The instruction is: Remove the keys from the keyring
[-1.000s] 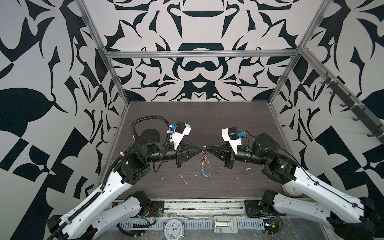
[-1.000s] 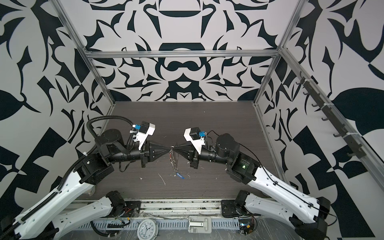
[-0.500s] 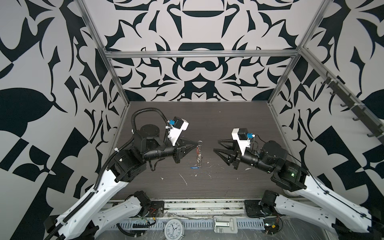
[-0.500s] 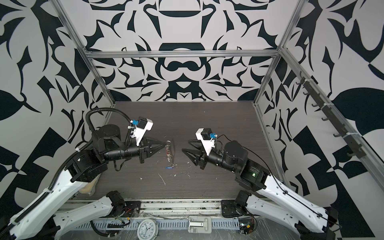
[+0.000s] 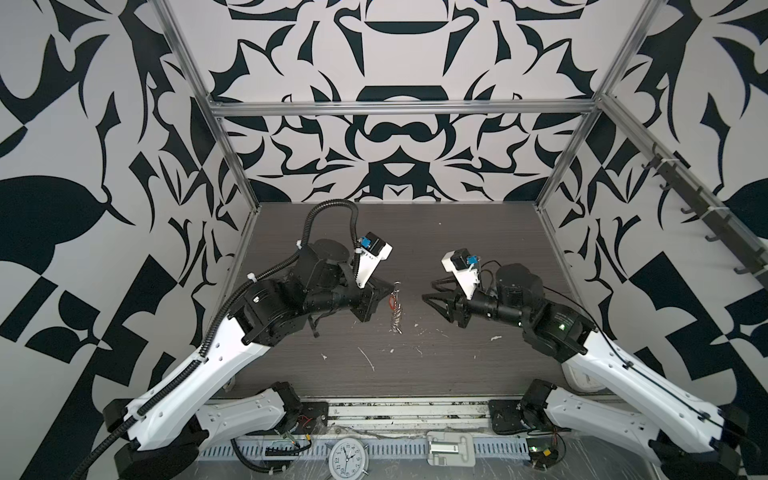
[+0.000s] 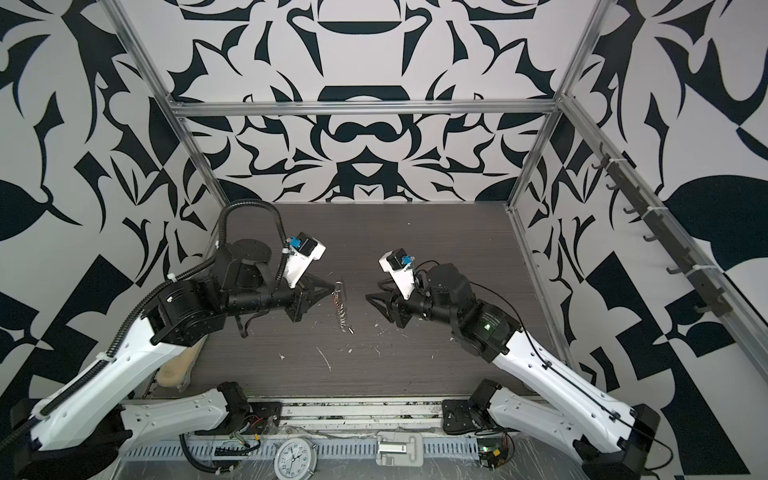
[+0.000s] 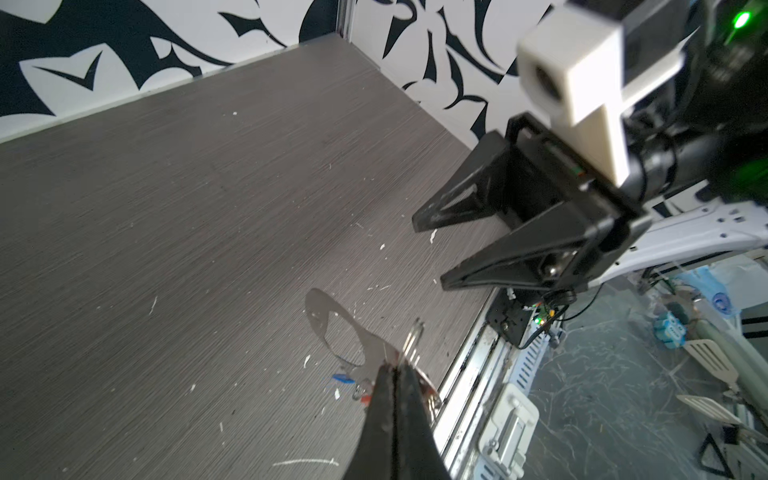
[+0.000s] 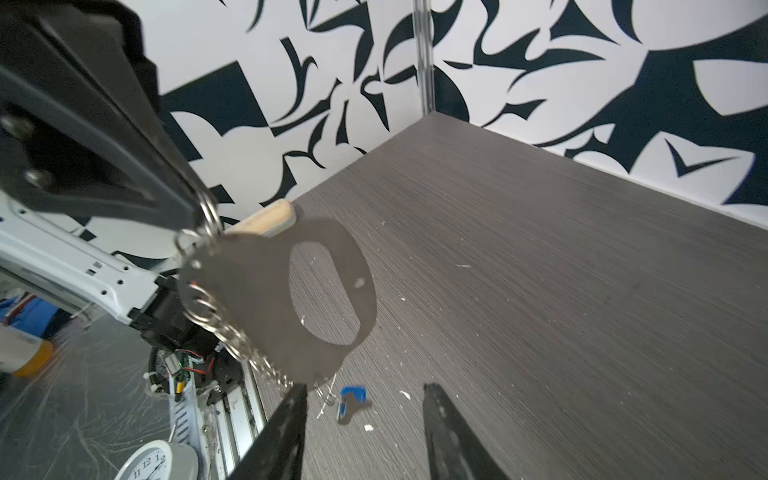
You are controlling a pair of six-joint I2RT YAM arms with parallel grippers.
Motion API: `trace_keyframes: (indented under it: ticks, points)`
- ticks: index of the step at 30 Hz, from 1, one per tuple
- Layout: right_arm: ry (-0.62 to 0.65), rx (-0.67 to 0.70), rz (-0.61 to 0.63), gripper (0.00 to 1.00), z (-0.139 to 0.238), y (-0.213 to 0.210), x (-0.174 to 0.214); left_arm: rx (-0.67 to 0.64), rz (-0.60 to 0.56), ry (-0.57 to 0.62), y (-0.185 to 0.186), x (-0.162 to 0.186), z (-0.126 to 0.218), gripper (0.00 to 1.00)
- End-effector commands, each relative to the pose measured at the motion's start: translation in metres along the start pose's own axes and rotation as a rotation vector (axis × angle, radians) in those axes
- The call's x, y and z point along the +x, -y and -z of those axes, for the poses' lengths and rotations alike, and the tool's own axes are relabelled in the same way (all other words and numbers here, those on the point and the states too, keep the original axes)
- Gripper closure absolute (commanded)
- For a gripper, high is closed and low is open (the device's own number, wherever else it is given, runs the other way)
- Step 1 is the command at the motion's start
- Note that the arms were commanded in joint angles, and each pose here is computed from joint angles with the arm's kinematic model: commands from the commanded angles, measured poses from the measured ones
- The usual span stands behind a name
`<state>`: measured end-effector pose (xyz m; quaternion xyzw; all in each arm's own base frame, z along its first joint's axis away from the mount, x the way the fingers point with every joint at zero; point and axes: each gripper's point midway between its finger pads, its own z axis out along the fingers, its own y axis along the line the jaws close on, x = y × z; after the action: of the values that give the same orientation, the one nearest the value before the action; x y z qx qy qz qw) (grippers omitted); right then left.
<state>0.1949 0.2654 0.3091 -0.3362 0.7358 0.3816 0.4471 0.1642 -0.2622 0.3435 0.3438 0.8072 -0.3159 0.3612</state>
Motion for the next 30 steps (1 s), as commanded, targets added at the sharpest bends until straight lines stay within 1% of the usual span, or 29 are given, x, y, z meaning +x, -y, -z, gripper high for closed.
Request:
trace_keyframes:
  ticks: [1,4,7,13,15,20,22,30]
  points:
    - [0.108,-0.202,0.088,0.52,0.011,-0.03,-0.039,-0.068,-0.058,-0.074,-0.005,0.012,0.004,1.0]
    - [0.1,-0.304,0.087,0.51,0.008,-0.035,-0.044,-0.06,-0.092,-0.096,0.001,0.014,0.002,1.0]
    - [0.064,-0.417,0.056,0.55,-0.002,-0.043,-0.045,-0.064,-0.113,-0.113,0.004,0.014,-0.002,1.0]
    - [0.058,-0.508,0.047,0.56,-0.002,-0.054,-0.047,-0.074,-0.121,-0.124,0.003,0.014,-0.006,1.0]
    - [0.044,-0.535,0.039,0.57,-0.004,-0.058,-0.046,-0.074,-0.123,-0.121,0.003,0.012,-0.006,1.0]
    - [0.024,-0.542,0.034,0.64,-0.01,-0.063,-0.041,-0.081,-0.127,-0.115,0.003,0.008,-0.007,1.0]
    - [0.019,-0.537,0.031,0.65,-0.013,-0.063,-0.04,-0.075,-0.125,-0.116,0.004,0.008,-0.007,1.0]
    - [0.011,-0.55,0.036,0.76,-0.021,-0.067,-0.042,-0.068,-0.13,-0.116,0.007,0.008,-0.007,1.0]
